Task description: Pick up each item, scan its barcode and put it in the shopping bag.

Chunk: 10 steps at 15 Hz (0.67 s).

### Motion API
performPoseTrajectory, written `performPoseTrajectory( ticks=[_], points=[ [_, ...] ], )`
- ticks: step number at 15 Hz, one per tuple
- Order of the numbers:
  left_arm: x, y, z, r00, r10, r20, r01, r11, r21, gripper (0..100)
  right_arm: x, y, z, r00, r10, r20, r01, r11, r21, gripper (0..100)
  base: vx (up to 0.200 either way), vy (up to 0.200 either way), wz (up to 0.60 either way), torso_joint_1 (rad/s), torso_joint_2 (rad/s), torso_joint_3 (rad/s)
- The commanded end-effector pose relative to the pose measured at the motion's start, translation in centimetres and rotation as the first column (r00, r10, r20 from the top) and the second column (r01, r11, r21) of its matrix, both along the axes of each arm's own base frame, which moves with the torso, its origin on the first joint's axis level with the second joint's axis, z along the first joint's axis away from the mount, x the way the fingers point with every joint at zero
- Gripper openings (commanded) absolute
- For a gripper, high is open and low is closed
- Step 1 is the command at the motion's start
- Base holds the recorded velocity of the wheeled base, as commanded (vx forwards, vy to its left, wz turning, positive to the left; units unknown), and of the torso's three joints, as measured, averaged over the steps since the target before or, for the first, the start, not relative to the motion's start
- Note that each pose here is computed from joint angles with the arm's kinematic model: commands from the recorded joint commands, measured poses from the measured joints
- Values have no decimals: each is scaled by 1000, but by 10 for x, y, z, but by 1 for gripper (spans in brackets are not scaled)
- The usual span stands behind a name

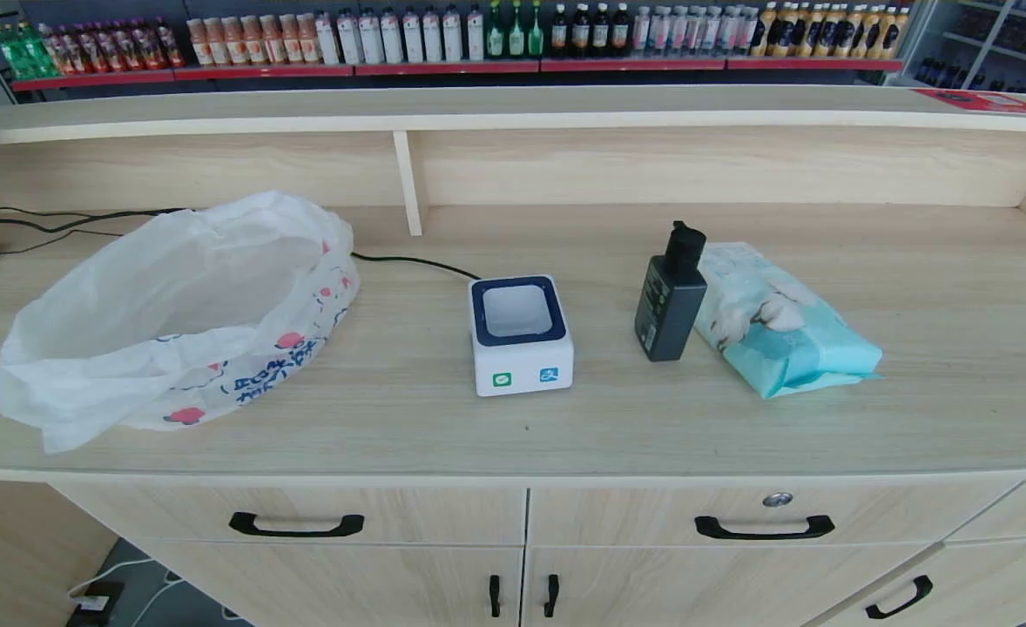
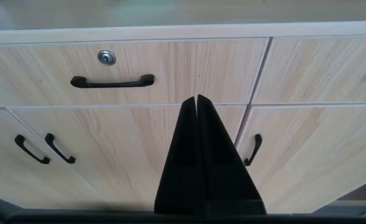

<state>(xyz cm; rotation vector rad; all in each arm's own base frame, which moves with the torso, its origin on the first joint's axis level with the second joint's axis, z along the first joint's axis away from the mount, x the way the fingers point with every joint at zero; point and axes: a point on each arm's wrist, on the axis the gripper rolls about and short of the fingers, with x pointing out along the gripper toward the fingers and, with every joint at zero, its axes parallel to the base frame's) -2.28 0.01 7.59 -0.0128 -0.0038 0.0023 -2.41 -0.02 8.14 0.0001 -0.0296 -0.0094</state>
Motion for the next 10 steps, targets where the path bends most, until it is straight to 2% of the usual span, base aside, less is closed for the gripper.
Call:
performPoseTrajectory(
  ticks=[1, 3, 6, 8, 10],
  points=[
    [0, 0, 0, 1000, 2, 1, -2, 1000, -1, 100, -3, 0, 24, 999, 20, 38, -19, 1000, -11, 0, 0, 0, 0, 0, 0, 0],
    [0, 0, 0, 1000, 2, 1, -2, 1000, -1, 100, -3, 0, 41, 999, 18, 42, -17, 1000, -18, 0, 0, 0, 0, 0, 0, 0],
    [0, 0, 0, 1000, -1, 1, 1, 1000, 0, 100, 6, 0, 88, 999, 22, 48, -19, 997, -77, 0, 0, 0, 0, 0, 0, 0],
    [0, 0, 0, 1000, 1, 1, -1, 1000, -3, 100, 23, 1, 127, 996, 83, 31, -79, 991, -110, 0, 0, 0, 0, 0, 0, 0],
    [0, 0, 0, 1000, 1, 1, -1, 1000, 2, 100, 46, 3, 148, 990, 136, -23, -138, 985, -106, 0, 0, 0, 0, 0, 0, 0]
  ],
)
